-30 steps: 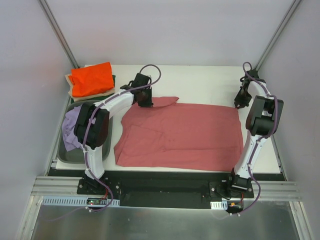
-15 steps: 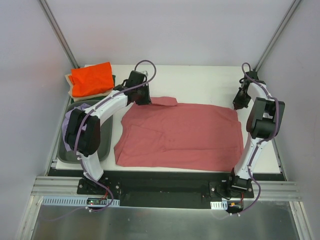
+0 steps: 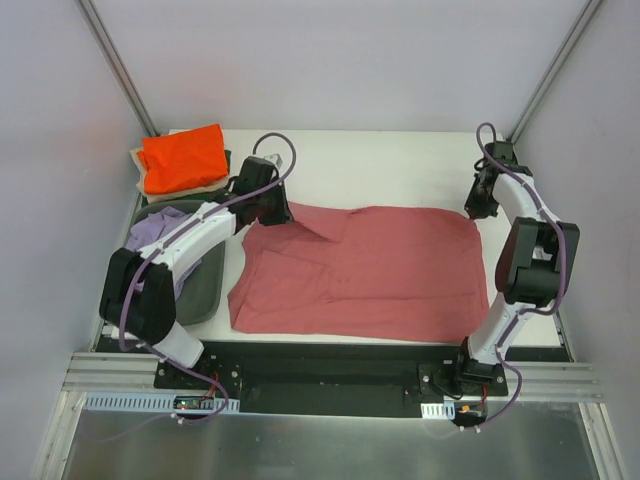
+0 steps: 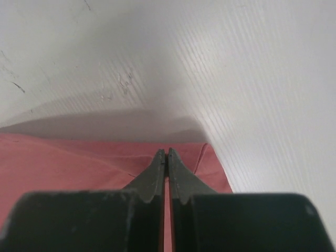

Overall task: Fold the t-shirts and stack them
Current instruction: Grap the side of the flattened tshirt furthest away from the robot with both arms, then fold the other side of the tshirt into a rectangle

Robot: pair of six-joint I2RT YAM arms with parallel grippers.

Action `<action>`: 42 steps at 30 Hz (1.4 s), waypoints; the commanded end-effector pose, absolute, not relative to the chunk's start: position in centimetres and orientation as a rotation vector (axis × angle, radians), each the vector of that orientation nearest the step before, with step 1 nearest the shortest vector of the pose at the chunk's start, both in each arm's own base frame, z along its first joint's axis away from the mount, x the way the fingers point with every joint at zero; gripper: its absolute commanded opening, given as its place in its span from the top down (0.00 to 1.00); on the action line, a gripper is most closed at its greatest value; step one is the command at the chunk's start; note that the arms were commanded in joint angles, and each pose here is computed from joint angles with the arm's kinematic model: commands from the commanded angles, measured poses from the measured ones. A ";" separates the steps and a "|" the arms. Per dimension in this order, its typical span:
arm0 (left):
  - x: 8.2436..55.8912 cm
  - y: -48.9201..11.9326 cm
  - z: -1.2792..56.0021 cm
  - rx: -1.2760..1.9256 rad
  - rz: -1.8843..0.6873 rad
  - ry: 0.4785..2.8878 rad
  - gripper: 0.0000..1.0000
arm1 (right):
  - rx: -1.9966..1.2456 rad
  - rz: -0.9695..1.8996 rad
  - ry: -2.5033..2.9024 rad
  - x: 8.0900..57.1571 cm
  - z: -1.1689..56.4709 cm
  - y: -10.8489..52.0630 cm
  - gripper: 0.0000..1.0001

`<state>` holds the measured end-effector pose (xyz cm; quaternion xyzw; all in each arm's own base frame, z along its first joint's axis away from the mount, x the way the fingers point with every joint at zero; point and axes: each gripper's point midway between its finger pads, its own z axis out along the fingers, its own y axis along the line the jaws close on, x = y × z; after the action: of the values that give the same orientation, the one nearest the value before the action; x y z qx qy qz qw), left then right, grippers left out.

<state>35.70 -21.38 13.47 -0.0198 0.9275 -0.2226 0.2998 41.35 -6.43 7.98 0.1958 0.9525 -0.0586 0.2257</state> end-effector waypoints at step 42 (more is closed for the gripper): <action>18.2 -15.2 15.3 -0.232 -0.835 2.320 1.00 | 0.546 -0.268 2.570 28.4 12.9 -6.6 0.99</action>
<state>18.92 -15.33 15.70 -0.0803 0.8844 -0.3142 0.3356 30.05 -6.40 12.54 0.2021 0.9415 -0.0909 0.2540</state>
